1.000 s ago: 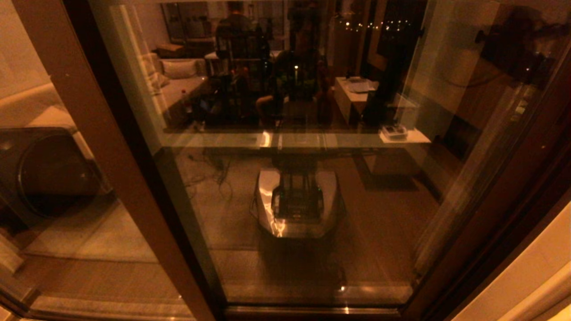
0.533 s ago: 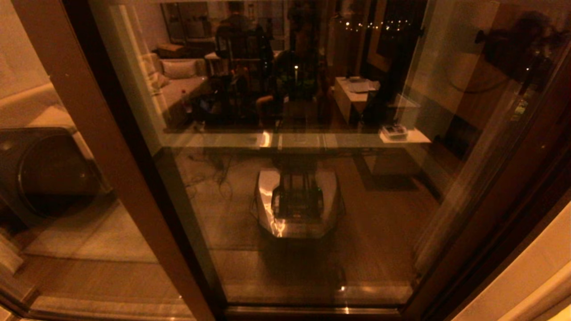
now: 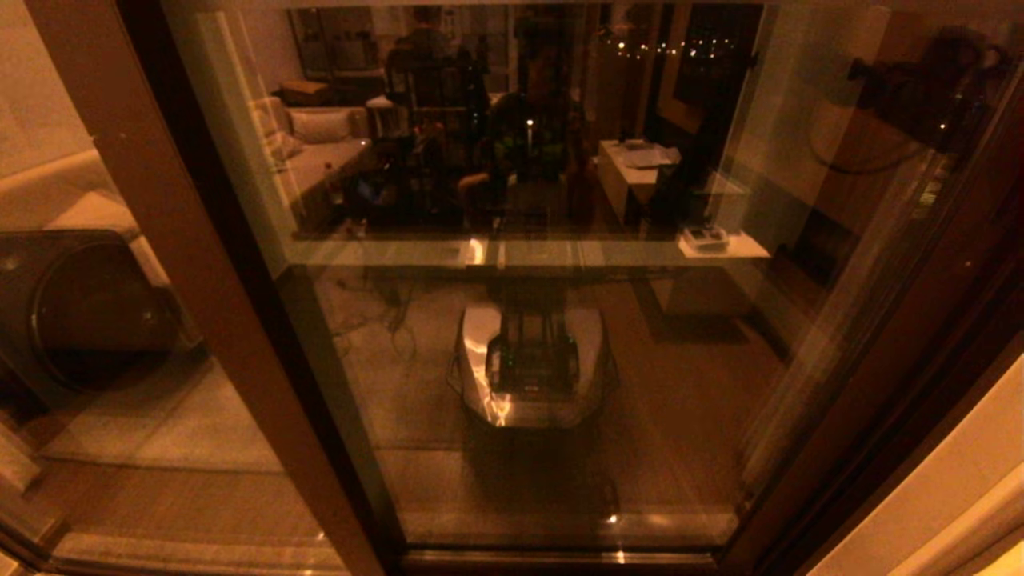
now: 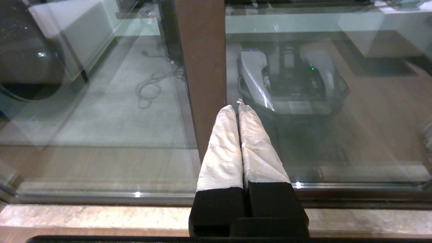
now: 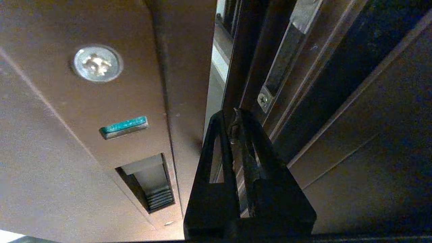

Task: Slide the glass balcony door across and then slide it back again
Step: Open the slid door

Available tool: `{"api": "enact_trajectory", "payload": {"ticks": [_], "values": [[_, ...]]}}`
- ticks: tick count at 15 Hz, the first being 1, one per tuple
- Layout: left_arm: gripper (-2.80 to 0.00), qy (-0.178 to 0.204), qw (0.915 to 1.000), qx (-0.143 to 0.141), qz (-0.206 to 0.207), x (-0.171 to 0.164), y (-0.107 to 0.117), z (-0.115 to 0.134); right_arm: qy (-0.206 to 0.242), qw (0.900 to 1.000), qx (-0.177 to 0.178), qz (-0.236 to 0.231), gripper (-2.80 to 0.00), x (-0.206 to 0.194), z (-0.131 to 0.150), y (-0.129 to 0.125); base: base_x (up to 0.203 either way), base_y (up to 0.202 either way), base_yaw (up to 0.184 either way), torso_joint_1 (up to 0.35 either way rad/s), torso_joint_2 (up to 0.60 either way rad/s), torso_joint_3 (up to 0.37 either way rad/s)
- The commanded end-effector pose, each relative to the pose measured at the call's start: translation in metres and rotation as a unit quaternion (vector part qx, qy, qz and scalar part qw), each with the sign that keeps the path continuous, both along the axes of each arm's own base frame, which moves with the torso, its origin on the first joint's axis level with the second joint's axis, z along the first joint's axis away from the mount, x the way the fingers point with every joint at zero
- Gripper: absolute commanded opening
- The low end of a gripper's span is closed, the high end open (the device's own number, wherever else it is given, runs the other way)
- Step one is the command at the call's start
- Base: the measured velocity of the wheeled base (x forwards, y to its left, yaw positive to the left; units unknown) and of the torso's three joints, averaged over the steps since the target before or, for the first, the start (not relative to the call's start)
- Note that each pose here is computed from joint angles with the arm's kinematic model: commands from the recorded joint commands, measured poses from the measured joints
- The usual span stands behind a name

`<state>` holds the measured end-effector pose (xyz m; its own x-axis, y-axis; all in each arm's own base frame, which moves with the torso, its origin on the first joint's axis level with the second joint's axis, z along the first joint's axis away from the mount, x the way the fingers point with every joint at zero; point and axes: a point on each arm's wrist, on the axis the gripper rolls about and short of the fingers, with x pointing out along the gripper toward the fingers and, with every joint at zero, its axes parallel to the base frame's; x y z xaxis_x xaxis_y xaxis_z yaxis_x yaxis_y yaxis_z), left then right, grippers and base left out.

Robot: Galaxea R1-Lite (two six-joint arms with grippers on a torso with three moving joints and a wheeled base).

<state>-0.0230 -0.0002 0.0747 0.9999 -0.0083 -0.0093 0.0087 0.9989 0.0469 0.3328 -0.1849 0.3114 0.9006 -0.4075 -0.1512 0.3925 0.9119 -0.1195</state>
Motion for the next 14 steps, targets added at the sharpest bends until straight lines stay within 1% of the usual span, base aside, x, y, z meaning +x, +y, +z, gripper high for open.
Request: {"api": "enact_trajectory", "payload": {"ticks": [1, 4, 7, 9, 12, 14], "values": [[-2.8, 0.0, 1.0, 0.0, 0.0, 0.0, 0.0, 0.0, 0.006, 1.0, 0.003, 0.009, -2.8, 0.009, -0.008, 0.001, 0.0, 0.0, 0.0, 0.0, 0.0, 0.0], [-2.8, 0.0, 1.0, 0.0, 0.0, 0.0, 0.0, 0.0, 0.0, 1.0, 0.019, 0.021, -2.8, 0.014, -0.009, 0.01, 0.0, 0.0, 0.0, 0.0, 0.0, 0.0], [-2.8, 0.0, 1.0, 0.0, 0.0, 0.0, 0.0, 0.0, -0.003, 0.999, 0.021, 0.027, -2.8, 0.015, -0.007, 0.015, 0.0, 0.0, 0.0, 0.0, 0.0, 0.0], [-2.8, 0.0, 1.0, 0.0, 0.0, 0.0, 0.0, 0.0, -0.007, 0.999, 0.029, 0.031, -2.8, 0.013, -0.005, 0.019, 0.0, 0.0, 0.0, 0.0, 0.0, 0.0], [-2.8, 0.0, 1.0, 0.0, 0.0, 0.0, 0.0, 0.0, -0.002, 0.999, 0.033, 0.033, -2.8, 0.009, -0.006, 0.022, 0.0, 0.0, 0.0, 0.0, 0.0, 0.0], [-2.8, 0.0, 1.0, 0.0, 0.0, 0.0, 0.0, 0.0, -0.001, 0.998, 0.035, 0.044, -2.8, 0.006, -0.006, 0.025, 0.0, 0.0, 0.0, 0.0, 0.0, 0.0]]}}
